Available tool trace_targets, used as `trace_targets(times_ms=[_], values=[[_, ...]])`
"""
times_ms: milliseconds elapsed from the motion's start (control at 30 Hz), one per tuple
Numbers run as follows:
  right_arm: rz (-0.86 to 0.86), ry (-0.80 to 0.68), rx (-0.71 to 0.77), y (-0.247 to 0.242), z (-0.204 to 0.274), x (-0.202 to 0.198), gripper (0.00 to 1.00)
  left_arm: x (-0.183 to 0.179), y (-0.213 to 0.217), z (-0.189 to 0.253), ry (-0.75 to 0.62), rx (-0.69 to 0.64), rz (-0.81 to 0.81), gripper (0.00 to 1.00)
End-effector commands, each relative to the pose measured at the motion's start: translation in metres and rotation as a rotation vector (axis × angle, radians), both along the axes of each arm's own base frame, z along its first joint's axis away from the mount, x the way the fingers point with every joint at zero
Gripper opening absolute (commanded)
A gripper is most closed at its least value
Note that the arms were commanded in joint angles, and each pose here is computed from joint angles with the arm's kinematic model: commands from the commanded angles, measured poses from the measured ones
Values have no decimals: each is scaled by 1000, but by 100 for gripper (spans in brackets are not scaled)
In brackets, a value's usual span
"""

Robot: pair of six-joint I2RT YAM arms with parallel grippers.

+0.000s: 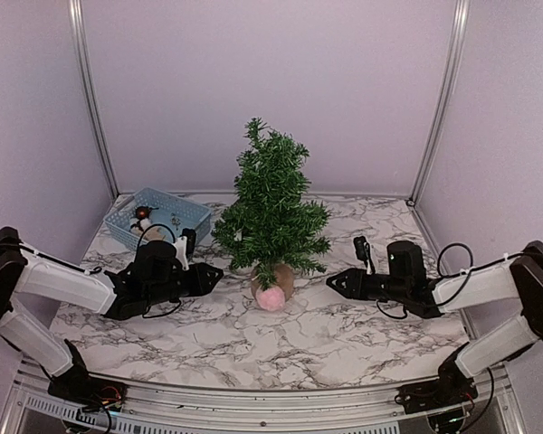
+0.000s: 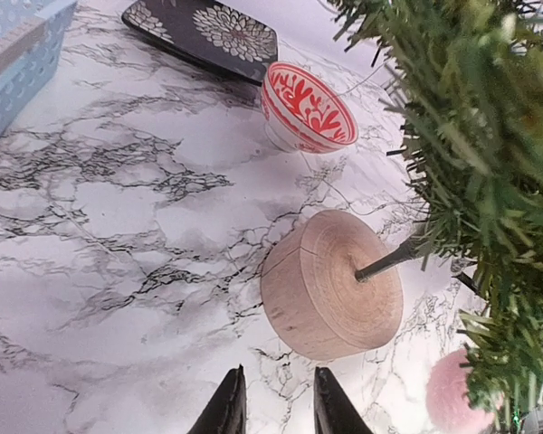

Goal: Decorate the small christmas tree

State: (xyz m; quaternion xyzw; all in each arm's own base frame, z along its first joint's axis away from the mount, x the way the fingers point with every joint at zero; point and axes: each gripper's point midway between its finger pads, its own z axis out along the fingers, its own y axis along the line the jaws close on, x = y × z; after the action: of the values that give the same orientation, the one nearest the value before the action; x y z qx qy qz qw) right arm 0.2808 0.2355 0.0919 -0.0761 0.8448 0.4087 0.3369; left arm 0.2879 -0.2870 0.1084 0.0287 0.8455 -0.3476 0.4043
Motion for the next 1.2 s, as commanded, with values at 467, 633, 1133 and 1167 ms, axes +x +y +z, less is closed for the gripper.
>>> trace_targets(times_ms=[467,633,1133,1167], values=[[117,-42,134,56,5,60,37,16,-86,-24,25,-165,-190,20],[127,-32,142,62,-2,67,36,21,-97,-37,34,-156,-215,16],[113,1,110,48,-14,47,36,63,-107,-51,28,-163,-225,12],[107,2,109,45,-14,46,36,68,-105,-51,24,-161,-222,12]])
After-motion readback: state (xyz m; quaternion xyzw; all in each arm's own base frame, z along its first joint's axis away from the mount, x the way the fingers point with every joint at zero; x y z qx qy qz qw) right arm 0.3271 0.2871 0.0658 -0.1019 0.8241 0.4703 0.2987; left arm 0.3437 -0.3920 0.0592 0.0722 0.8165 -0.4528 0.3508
